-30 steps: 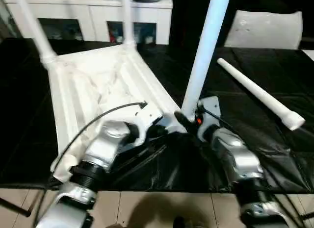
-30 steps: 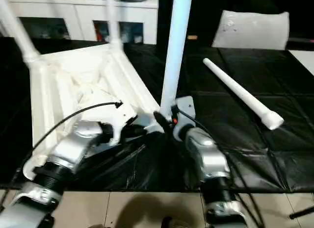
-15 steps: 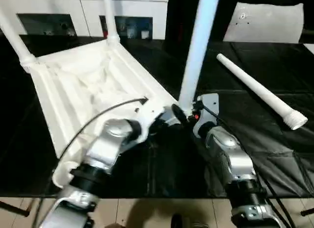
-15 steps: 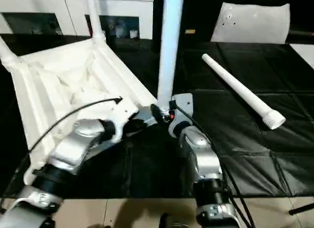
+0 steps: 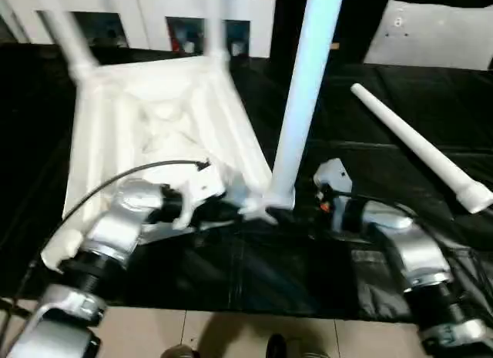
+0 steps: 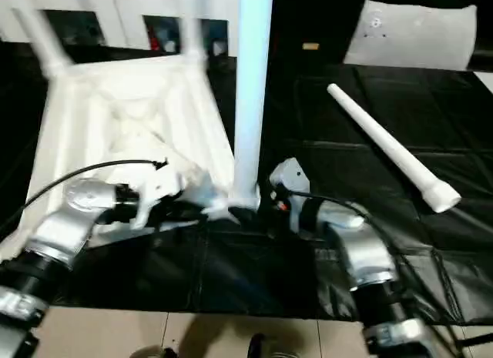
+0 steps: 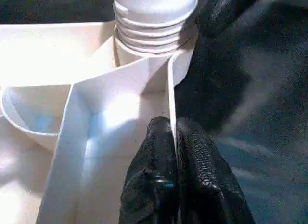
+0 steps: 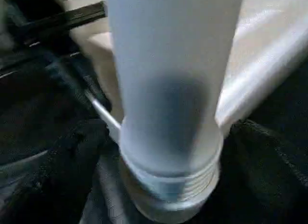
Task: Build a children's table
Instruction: Rotate leg to tighten
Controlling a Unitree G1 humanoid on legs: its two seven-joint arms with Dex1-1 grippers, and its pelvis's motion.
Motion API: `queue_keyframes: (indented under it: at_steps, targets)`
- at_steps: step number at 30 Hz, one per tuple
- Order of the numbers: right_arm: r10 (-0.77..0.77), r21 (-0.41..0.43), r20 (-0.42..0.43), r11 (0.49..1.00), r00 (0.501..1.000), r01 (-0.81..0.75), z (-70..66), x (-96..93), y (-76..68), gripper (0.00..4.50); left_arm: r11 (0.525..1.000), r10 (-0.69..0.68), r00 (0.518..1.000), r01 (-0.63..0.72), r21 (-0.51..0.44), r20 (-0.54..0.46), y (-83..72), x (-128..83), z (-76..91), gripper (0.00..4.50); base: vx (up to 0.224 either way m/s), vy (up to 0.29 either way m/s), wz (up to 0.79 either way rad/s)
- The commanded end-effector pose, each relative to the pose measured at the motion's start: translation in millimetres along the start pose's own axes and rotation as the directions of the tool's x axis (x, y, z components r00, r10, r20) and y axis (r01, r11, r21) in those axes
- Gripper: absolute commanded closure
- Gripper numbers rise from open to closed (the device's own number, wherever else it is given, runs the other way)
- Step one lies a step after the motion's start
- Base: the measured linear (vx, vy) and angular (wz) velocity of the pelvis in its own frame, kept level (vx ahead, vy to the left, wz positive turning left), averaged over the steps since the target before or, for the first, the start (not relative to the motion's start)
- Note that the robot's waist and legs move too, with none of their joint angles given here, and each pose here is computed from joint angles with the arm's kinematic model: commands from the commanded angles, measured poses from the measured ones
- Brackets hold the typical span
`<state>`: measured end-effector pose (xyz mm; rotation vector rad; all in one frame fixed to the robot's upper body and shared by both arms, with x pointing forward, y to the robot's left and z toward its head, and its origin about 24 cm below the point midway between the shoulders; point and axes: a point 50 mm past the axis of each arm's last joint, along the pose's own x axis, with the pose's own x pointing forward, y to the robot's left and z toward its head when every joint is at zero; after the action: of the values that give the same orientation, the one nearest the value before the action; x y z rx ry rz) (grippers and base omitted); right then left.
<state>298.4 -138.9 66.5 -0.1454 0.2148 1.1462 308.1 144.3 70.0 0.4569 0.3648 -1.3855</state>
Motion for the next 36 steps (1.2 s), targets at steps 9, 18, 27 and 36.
queue_keyframes:
  at_steps: [9, 18, 27, 36]
  targets:
    - [0.269, -0.046, -0.052, 0.961, 0.962, -0.272, 8.6, 0.9, 1.4, 0.64, 0.958, -0.273, 0.956, 0.281, 0.065, -0.108, -3.7, -4, -5.8, 4.50, 0.000, 0.000, 0.00]
    - [0.329, -0.058, -0.076, 0.941, 0.941, -0.333, 9.1, 2.9, 1.4, 1.45, 0.950, -0.291, 0.948, 0.302, 0.082, -0.126, 3.0, -7, -4.3, 4.50, 0.000, 0.000, 0.00]
    - [0.349, -0.064, -0.079, 0.933, 0.934, -0.354, 7.2, 3.6, 3.5, 1.93, 0.952, -0.283, 0.950, 0.295, 0.083, -0.131, 6.5, -9, -6.1, 4.50, 0.000, 0.000, 0.00]
    - [0.090, 0.147, 0.049, 0.984, 0.995, -0.097, -7.7, 23.8, 11.7, 1.99, 0.996, 0.041, 0.996, -0.035, -0.081, 0.077, 13.5, 14, 5.7, 4.50, 0.000, 0.000, 0.00]
